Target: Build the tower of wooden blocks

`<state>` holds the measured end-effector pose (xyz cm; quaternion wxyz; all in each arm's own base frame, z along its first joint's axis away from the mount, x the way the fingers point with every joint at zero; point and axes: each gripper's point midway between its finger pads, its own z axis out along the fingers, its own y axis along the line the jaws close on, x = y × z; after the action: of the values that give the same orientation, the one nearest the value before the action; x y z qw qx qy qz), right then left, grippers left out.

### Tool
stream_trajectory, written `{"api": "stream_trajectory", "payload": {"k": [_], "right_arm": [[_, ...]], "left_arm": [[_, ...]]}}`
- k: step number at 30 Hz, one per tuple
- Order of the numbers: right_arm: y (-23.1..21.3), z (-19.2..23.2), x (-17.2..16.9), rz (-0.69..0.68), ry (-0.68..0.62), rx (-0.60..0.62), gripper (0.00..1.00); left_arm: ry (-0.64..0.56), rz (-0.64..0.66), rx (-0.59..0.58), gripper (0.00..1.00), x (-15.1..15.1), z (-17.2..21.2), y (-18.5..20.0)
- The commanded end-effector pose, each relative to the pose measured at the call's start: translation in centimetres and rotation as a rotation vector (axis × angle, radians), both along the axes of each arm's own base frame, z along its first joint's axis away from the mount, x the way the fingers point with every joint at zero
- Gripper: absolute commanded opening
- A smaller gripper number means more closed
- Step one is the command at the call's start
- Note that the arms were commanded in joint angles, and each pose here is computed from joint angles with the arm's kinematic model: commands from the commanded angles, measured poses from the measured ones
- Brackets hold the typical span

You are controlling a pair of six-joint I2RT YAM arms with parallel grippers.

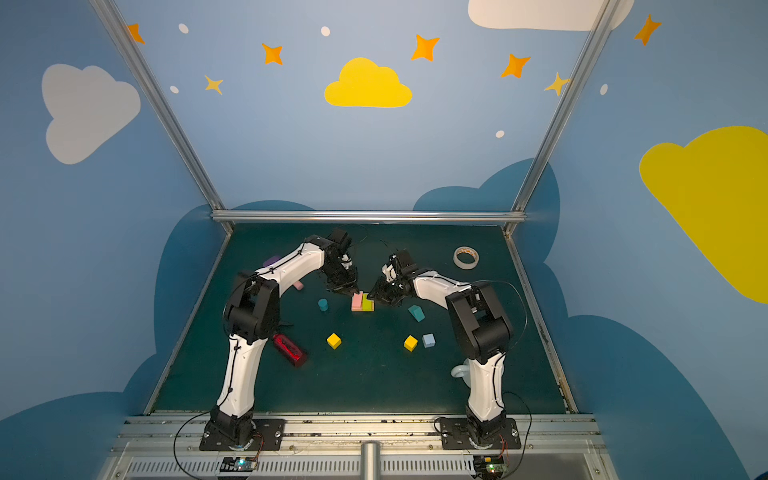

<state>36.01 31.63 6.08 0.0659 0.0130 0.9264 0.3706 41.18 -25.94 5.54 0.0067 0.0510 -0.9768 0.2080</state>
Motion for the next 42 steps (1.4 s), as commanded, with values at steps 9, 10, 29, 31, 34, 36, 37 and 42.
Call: {"api": "stream_trajectory", "payload": {"k": [9, 10, 29, 31, 34, 36, 37, 42], "right_arm": [[0.8, 0.0, 0.3, 0.010, 0.000, 0.016, 0.29], [0.8, -0.2, 0.3, 0.009, 0.002, 0.015, 0.29], [1.2, -0.4, 0.3, 0.012, 0.009, 0.023, 0.24], [1.2, -0.5, 0.3, 0.011, 0.012, 0.023, 0.24], [1.2, -0.6, 0.4, 0.011, 0.013, 0.023, 0.24], [1.2, -0.6, 0.3, 0.011, 0.012, 0.022, 0.24], [1.2, -0.5, 0.4, 0.011, 0.011, 0.023, 0.24], [1.3, -0.3, 0.4, 0.012, 0.005, 0.024, 0.25]], "left_arm": [[0.057, -0.009, 0.018, 0.23, -0.9, -2.2, 0.0], [0.058, -0.008, 0.015, 0.22, -0.9, -2.2, 0.0], [0.045, -0.008, 0.012, 0.21, -0.9, -1.3, -0.1], [0.045, -0.008, 0.011, 0.21, -1.0, -1.2, -0.2], [0.041, -0.010, 0.011, 0.21, -1.0, -1.1, -0.2], [0.040, -0.012, 0.012, 0.21, -1.0, -1.0, -0.2], [0.040, -0.011, 0.014, 0.21, -1.0, -1.0, -0.2], [0.035, -0.010, 0.023, 0.24, -1.1, -0.8, 0.0]]}}
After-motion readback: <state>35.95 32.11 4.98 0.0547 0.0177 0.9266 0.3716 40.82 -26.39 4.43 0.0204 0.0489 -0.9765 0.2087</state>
